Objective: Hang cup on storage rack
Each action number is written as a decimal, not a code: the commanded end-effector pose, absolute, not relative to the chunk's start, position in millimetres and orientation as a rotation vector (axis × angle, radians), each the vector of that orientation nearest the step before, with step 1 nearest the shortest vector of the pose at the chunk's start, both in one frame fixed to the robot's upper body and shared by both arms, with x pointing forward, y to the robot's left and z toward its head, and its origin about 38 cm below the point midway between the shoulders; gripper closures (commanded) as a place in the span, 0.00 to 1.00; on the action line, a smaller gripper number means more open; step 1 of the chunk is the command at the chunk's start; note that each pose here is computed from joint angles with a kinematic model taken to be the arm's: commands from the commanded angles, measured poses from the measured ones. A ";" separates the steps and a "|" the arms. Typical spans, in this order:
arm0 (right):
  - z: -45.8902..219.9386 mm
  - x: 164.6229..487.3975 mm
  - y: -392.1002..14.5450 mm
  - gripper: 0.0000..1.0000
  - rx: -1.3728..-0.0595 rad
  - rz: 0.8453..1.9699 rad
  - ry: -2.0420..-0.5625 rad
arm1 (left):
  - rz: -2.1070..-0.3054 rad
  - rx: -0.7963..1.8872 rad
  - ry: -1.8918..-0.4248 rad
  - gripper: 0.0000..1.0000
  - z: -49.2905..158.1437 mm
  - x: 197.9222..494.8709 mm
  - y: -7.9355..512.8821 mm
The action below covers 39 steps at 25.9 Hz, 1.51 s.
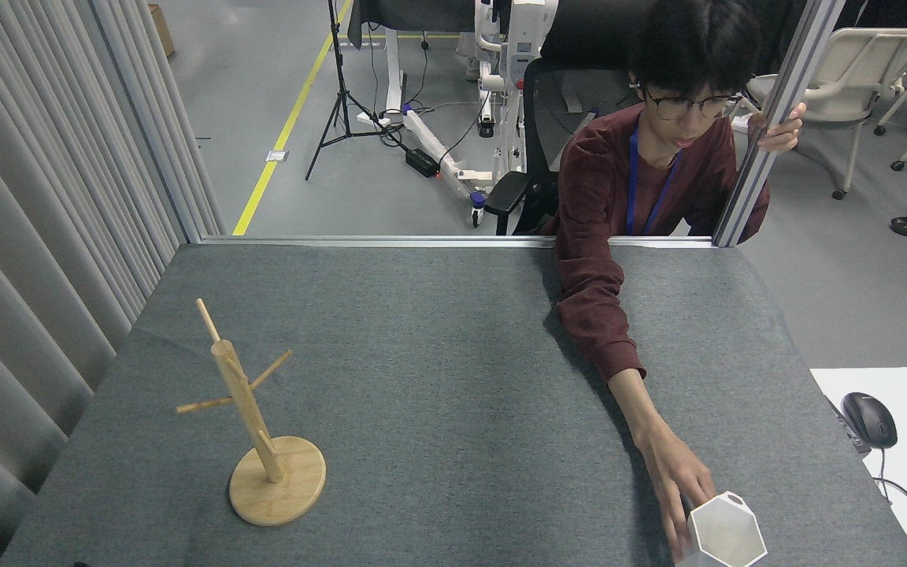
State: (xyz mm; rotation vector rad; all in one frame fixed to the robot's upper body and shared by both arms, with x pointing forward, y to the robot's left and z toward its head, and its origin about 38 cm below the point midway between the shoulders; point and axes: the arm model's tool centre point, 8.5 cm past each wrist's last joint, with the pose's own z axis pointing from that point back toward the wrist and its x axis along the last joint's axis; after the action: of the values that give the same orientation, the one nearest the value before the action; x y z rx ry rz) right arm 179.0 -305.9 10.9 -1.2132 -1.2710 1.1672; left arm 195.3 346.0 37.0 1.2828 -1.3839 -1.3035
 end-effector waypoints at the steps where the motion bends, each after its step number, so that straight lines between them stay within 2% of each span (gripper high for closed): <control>1: 10.9 179.0 -305.9 0.01 -1.214 1.167 -1.272 | -1.303 1.281 -1.383 0.01 36.6 195.2 346.1; 10: 9.7 178.6 -306.1 0.01 -1.210 1.168 -1.266 | -1.290 1.292 -1.366 0.00 35.0 195.3 348.5; 17: -4.0 183.2 -307.1 0.01 -1.193 1.192 -1.221 | -1.281 1.291 -1.365 0.00 34.8 195.6 348.0; 23: -5.4 188.6 -306.1 0.01 -1.186 1.212 -1.209 | -1.281 1.289 -1.365 0.01 34.2 195.6 347.6; 39: -12.1 221.1 -306.5 0.01 -1.196 1.223 -1.181 | -1.282 1.282 -1.364 0.00 32.4 195.4 346.6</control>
State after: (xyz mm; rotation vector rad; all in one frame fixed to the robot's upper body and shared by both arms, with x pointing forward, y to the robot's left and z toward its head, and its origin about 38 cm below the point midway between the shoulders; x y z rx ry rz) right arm 215.1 -306.5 -11.3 -1.1910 -1.1826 1.2231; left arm 195.4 346.5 32.5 1.2828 -1.3651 -1.2821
